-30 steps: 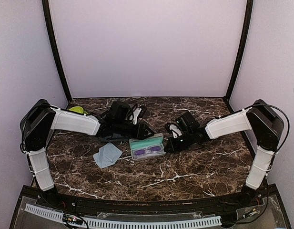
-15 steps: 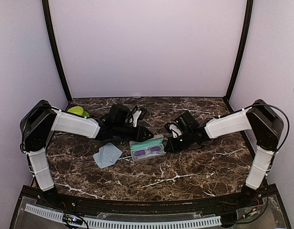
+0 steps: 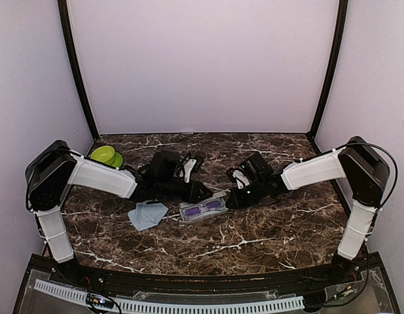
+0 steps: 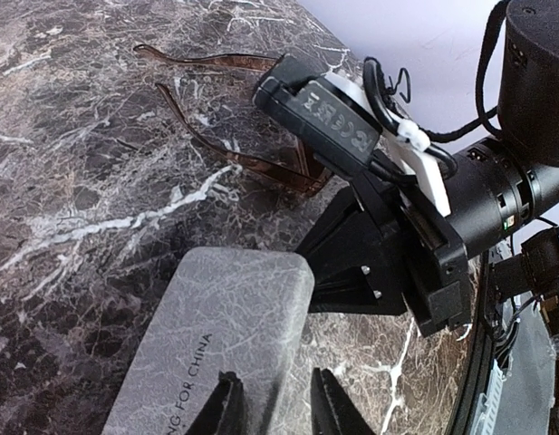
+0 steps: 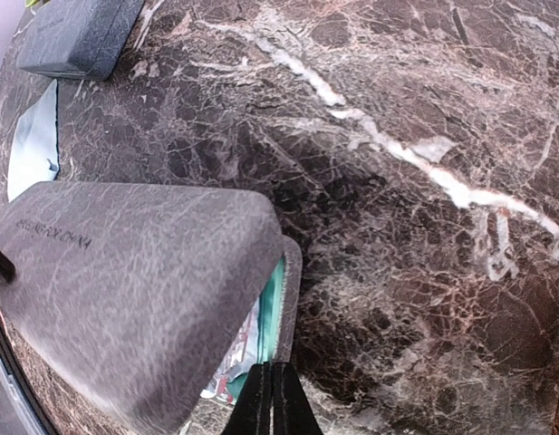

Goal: Organize the sunglasses
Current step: Close the case with sunglasses at the center of the board.

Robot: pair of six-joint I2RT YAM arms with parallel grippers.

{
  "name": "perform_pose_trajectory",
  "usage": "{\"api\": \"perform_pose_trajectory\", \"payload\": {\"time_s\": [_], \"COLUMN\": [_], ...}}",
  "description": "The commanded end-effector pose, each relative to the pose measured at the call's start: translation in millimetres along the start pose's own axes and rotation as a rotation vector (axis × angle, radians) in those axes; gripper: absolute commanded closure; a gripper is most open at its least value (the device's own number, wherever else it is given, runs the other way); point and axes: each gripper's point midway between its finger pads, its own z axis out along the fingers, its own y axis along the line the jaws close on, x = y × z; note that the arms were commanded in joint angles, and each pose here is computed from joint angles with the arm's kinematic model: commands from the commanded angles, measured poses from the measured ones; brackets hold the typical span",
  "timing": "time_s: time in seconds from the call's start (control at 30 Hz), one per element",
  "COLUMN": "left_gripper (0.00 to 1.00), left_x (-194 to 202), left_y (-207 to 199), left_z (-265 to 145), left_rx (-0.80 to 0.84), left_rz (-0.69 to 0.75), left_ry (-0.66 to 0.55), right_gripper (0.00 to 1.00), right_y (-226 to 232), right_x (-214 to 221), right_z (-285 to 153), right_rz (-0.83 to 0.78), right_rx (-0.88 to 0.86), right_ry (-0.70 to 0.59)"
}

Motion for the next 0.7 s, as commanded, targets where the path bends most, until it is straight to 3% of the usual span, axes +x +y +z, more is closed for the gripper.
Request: {"api": "perform_pose_trajectory", "payload": {"time_s": [0.0,0.43,0.67], "left_gripper": [0.73,0.72,0.54], "left_x": [38,43,21], "left_y": [-3,-5,-11], "left_z": [2,-4,-21], "left_rx": [-0.013,-0.039,-0.080], "left_rz": [-0.027,-0.013,0.069], "left_ry": [0.100,0.102,0.060], "right_gripper": [0.98,0.98,0.98], "right_y": [5,7,7], "right_x": [1,-2,-4], "right_z": [7,1,-1], "right_rz": [-0.017,-0.034,-0.045], "right_rx": [0.002,0.007,0.016], "right_ry": [-0.001,-0.017,-0.014]}}
